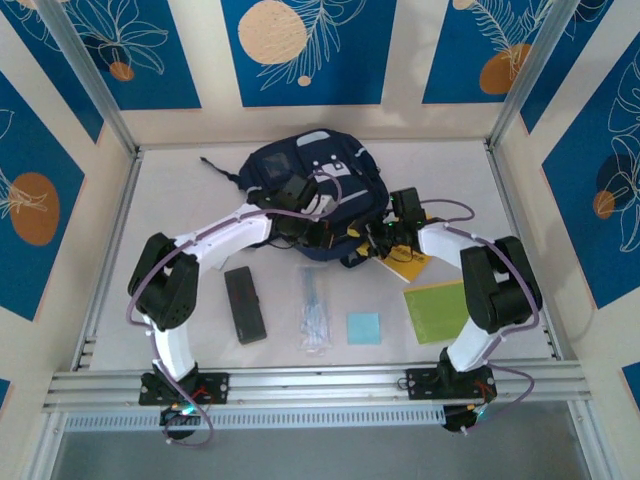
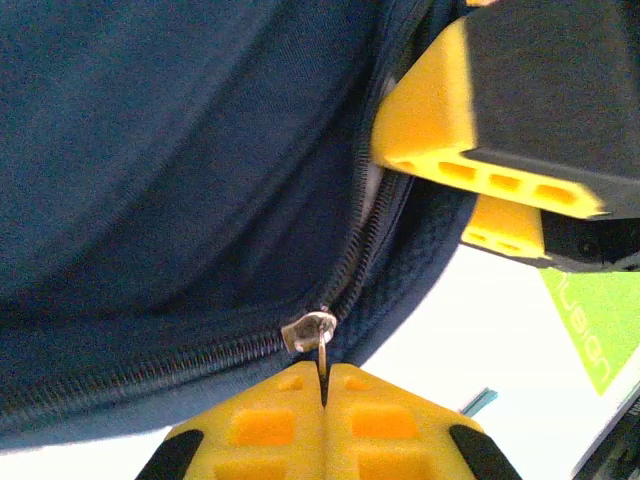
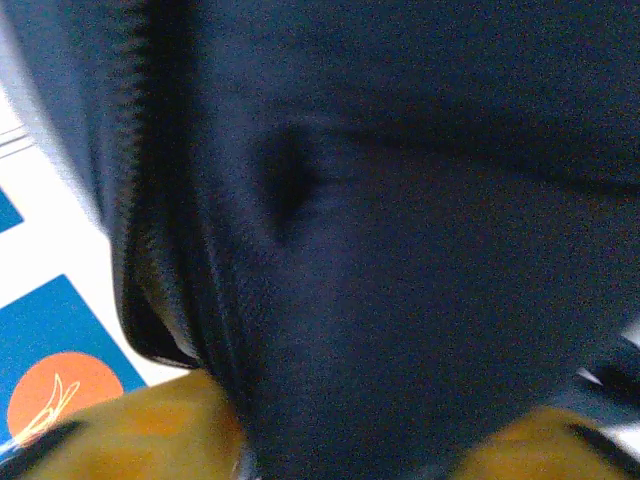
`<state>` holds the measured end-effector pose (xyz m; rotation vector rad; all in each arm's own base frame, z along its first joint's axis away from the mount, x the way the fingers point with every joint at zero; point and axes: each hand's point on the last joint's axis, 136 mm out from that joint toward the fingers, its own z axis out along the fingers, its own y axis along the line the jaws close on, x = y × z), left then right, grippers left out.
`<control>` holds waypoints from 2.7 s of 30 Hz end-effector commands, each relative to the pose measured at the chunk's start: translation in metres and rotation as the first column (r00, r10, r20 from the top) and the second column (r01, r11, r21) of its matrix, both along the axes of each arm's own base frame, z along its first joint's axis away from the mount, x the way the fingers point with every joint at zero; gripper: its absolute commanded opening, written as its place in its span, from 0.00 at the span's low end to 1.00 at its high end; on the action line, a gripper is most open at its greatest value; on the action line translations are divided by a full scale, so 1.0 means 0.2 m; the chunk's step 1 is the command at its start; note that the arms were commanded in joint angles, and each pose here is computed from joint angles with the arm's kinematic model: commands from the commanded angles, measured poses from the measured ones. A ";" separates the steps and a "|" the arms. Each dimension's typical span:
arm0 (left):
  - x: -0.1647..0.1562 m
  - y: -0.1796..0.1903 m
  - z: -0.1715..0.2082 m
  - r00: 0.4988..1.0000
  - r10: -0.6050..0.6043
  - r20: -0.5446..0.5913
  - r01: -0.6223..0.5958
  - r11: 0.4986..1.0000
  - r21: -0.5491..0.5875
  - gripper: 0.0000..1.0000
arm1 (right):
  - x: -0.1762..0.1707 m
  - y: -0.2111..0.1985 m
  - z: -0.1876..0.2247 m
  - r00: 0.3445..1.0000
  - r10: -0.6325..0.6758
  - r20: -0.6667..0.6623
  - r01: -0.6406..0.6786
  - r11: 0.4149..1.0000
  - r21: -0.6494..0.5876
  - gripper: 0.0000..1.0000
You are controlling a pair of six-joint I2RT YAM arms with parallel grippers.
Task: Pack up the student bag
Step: Unzip the student bag at the top-center of the table, then place the student bag at the top-center of the table, then pick up the book from the middle-right of the table.
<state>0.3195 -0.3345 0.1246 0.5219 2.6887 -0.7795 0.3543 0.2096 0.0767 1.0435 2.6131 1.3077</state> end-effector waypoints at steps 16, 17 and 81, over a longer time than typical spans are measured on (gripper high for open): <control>0.42 1.17 -0.15 0.921 0.304 0.244 -0.387 0.781 0.491 0.00 | -0.02 0.00 0.14 0.993 0.030 0.118 -0.027 0.999 -0.031 0.00; 0.50 1.20 -0.14 0.905 0.321 0.279 -0.422 0.767 0.483 0.00 | -0.03 0.01 0.14 0.991 0.051 0.122 -0.047 0.998 -0.033 0.00; 0.15 -0.67 -0.33 0.997 0.078 0.001 -0.078 0.997 -0.022 0.59 | -0.06 -0.92 -0.23 1.000 0.000 0.013 0.005 0.899 -0.439 0.72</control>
